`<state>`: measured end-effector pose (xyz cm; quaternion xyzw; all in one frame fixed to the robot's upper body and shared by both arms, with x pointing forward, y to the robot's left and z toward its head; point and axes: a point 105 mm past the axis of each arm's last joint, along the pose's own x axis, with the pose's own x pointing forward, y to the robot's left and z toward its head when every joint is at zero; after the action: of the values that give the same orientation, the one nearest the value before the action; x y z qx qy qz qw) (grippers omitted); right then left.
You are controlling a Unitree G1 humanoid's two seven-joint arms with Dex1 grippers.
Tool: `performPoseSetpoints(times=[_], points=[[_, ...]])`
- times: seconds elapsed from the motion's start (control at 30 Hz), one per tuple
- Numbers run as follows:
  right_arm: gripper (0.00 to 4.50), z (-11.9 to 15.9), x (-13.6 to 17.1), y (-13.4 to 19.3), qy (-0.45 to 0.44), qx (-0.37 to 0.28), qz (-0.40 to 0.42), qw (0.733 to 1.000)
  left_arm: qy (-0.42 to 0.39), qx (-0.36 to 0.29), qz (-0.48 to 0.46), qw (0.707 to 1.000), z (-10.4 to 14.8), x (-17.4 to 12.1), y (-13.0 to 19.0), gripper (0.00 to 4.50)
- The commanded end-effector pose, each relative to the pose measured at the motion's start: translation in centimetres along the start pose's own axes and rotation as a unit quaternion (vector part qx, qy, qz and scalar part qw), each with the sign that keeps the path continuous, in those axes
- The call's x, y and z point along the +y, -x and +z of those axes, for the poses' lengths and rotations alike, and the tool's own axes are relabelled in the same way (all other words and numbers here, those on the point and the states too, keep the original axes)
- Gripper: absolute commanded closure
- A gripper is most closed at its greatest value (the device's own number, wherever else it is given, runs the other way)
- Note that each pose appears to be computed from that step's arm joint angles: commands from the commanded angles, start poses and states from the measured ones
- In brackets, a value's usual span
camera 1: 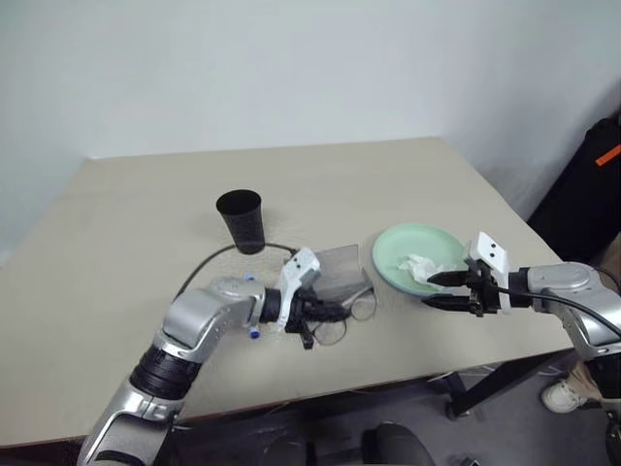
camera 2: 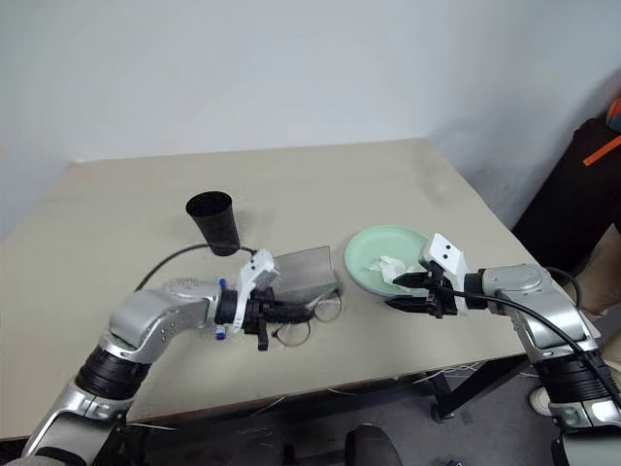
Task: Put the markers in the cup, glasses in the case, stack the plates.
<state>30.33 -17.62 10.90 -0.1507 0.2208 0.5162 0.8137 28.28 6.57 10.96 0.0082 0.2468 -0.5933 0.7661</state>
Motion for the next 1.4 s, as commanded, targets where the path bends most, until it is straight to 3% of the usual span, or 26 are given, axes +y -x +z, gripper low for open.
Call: performPoseSetpoints(times=[0.03, 0.53, 0.73, 1.4], points=[[1.92, 1.2, -0.3, 0.2, 0.020, -0.014, -0.004, 1.000, -0.041, -0.025, -0.007, 0.999, 2.5, 0.4, 1.1, 4.46], [1.92, 1.1, 0.0, -0.1, 0.016, -0.017, -0.003, 1.000, -0.171, 0.026, 0.030, 0.984, 4.3, 7.1, 1.3, 4.46], [1.92, 1.0, 0.1, 0.1, 0.013, -0.018, -0.007, 1.000, -0.196, 0.049, 0.004, 0.979, 4.2, 7.7, 0.4, 4.46], [1.92, 0.8, 0.5, 0.2, 0.005, -0.016, -0.012, 1.000, -0.150, 0.100, -0.036, 0.983, 1.3, 8.0, 0.1, 4.46]])
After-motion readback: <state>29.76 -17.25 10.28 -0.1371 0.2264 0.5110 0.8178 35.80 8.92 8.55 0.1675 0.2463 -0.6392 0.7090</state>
